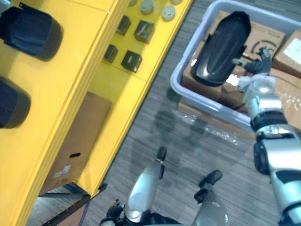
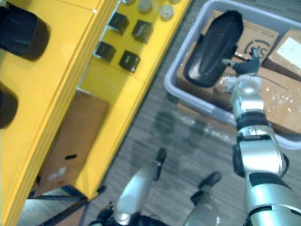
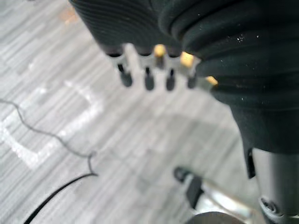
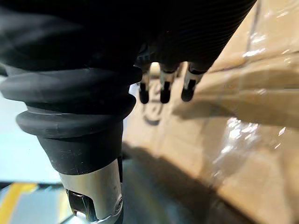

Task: Walk over and take plastic housings, then place them on the shelf

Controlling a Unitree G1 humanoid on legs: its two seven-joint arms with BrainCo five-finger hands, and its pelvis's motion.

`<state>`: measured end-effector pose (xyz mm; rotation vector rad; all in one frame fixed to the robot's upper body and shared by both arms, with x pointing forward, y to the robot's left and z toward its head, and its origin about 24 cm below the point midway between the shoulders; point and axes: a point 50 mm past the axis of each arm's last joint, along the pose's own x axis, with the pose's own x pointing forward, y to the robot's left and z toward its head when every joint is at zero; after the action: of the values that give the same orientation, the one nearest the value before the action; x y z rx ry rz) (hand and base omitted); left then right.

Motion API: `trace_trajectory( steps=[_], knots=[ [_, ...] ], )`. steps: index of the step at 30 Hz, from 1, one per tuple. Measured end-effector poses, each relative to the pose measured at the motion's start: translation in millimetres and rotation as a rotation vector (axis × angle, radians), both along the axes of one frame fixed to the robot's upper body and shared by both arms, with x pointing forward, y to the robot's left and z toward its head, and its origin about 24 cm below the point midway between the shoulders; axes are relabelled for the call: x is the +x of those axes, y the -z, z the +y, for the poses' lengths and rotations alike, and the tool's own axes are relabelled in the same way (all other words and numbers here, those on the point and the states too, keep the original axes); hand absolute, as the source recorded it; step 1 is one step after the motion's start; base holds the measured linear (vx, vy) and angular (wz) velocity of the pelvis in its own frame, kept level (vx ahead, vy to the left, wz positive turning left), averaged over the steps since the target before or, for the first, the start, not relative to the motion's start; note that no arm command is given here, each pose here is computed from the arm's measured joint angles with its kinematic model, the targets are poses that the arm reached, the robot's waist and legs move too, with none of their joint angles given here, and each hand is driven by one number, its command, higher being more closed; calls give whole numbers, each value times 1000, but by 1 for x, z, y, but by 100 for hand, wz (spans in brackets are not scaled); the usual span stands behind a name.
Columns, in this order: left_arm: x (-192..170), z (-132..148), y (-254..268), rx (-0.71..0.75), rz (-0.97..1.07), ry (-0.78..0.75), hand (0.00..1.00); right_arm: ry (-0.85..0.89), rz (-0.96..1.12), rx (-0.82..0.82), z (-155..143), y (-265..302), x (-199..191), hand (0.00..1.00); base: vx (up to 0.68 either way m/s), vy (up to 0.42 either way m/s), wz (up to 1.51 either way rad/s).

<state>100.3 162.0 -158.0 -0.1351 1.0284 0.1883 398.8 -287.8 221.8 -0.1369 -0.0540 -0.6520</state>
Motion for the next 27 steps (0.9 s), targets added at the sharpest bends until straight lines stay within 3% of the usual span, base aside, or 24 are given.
trace_trajectory(
  steps=[5, 6, 19, 27],
  knots=[
    [-4, -5, 2, -23, 13, 35, 0, 59, 30, -12, -5, -5, -2, 0, -43, -1, 5],
    [-4, -6, 2, -38, 12, 24, 0, 88, 36, -20, -11, -6, -4, 100, -48, 0, 8],
    [1, -13, 3, -57, 17, 66, 0, 134, 236, -10, -45, -3, -18, 100, -28, -3, 3],
    [3, -16, 2, -87, -12, 59, 0, 212, 344, -125, -56, 0, -25, 100, -6, -12, 5]
  ],
)
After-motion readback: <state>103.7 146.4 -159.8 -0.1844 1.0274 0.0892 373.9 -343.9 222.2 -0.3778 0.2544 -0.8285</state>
